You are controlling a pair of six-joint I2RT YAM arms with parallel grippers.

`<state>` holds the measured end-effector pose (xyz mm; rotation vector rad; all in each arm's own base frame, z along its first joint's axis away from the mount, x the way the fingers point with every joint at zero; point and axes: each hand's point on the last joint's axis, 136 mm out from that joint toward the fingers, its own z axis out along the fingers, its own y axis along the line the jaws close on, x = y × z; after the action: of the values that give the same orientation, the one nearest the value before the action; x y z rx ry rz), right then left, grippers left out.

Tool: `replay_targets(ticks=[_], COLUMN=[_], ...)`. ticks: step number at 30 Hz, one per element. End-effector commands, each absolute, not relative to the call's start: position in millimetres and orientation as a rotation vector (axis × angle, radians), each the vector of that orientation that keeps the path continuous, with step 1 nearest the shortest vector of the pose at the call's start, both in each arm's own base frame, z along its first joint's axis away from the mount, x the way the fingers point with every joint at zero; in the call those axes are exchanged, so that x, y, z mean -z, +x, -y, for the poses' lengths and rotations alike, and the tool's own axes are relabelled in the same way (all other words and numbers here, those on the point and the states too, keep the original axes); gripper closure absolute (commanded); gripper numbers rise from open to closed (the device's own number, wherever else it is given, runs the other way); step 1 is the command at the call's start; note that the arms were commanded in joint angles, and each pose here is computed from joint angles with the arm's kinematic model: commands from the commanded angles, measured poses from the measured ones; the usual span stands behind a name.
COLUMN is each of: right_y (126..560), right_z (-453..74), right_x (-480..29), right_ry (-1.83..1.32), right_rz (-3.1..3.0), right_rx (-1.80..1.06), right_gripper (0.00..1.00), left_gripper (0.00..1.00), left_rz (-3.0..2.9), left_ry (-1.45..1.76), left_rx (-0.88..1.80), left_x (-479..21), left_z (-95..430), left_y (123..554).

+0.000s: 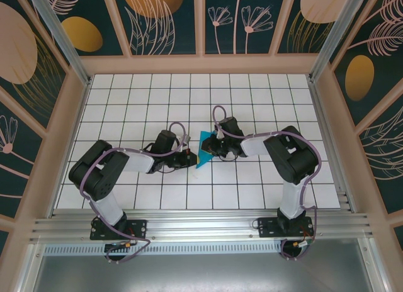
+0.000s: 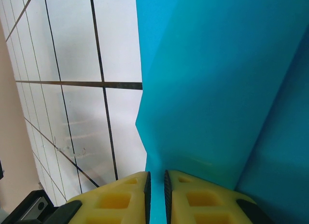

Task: Fold a paper plane with a square sheet of paper (pick it up from the middle)

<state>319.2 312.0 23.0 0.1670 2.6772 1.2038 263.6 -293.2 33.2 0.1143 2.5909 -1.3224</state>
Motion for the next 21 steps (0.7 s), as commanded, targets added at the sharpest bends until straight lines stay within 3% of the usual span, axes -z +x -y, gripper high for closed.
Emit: replay_targets(ticks=[1, 15, 21], right_y=[310.7, 308.2, 307.9], right_z=[-294.7, -294.7, -295.0], right_x=[9.6, 14.9, 16.0], right_ry=[0.209, 0.210, 0.205], right_rz=[-2.775, -2.791, -2.797], right_rx=[-1.050, -1.030, -1.020], right_gripper=[0.80, 0.80, 0.80], left_gripper=[1.00, 1.00, 0.98], left_rz=[-2.649, -2.774, -2.669], left_ry=[0.127, 0.037, 0.040], left_rx=[1.326, 1.245, 1.222], left_x=[-20.4, 10.7, -19.0], left_z=[288.3, 273.2, 270.8], left_y=[250.1, 234.8, 245.6])
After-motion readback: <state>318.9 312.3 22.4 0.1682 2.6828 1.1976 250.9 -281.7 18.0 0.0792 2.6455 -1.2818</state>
